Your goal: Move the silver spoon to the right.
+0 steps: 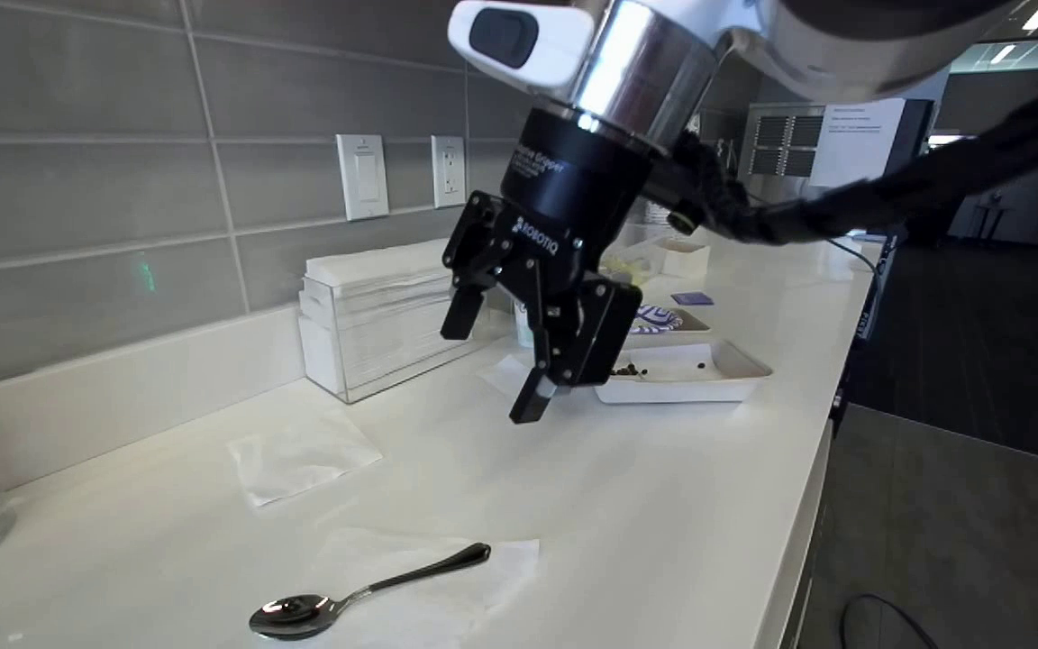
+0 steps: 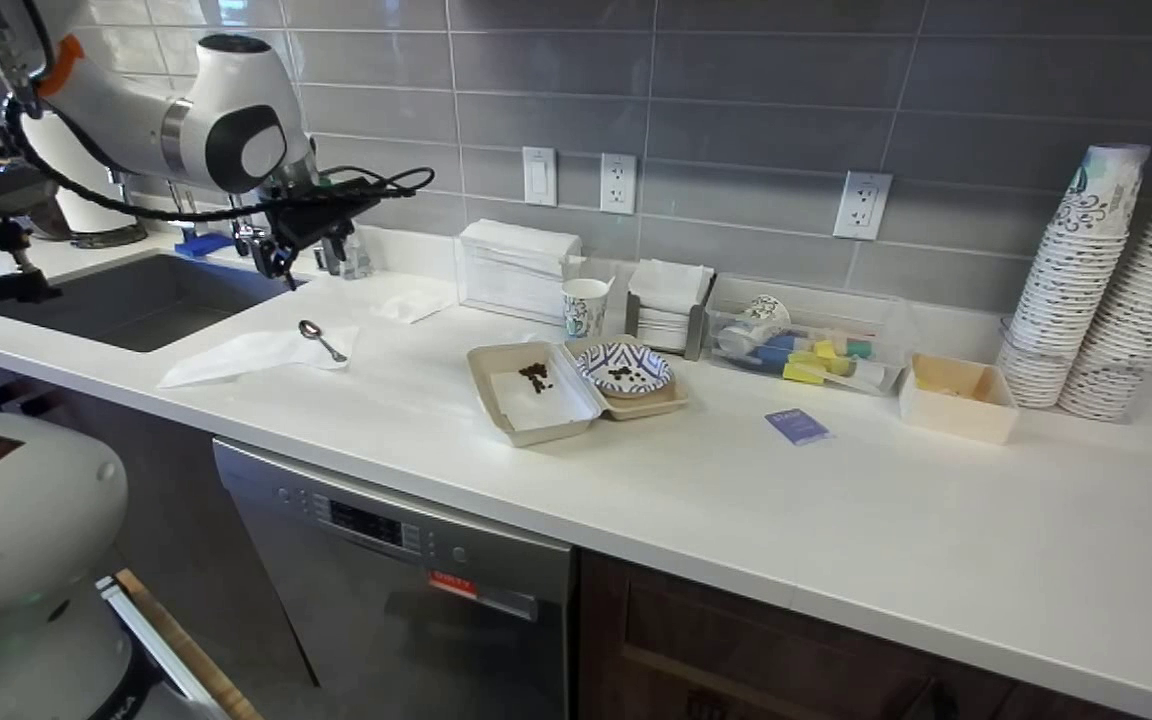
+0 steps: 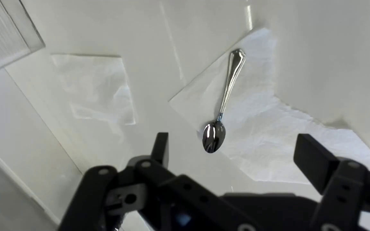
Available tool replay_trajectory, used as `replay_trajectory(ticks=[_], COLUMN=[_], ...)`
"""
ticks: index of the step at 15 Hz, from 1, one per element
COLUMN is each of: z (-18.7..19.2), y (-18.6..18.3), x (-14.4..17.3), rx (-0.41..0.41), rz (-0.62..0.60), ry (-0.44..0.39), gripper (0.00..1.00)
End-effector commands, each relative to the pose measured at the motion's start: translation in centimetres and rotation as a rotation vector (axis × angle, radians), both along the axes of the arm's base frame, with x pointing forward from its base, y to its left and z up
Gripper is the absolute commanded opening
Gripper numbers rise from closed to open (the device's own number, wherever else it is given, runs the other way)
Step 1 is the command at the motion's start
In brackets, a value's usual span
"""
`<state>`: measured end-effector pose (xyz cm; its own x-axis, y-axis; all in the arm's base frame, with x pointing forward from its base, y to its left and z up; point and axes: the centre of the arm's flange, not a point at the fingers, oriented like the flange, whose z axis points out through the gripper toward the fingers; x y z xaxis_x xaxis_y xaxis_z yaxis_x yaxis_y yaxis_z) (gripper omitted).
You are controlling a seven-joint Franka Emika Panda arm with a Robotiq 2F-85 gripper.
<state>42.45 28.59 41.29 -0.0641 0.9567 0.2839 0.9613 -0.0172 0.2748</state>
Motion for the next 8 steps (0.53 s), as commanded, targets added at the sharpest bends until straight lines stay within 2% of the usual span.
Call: replay_trajectory(ticks=[1, 5, 8], z=[-3.7, -6.2, -7.7], y=[1.3, 3.6, 3.2], x=[1.9, 1.8, 2.4], rx=[0.092, 0.143, 0.154], rz=[0.161, 0.260, 0.271], ry=[0.027, 0.087, 0.115], gripper=[1.00, 1.00, 1.00])
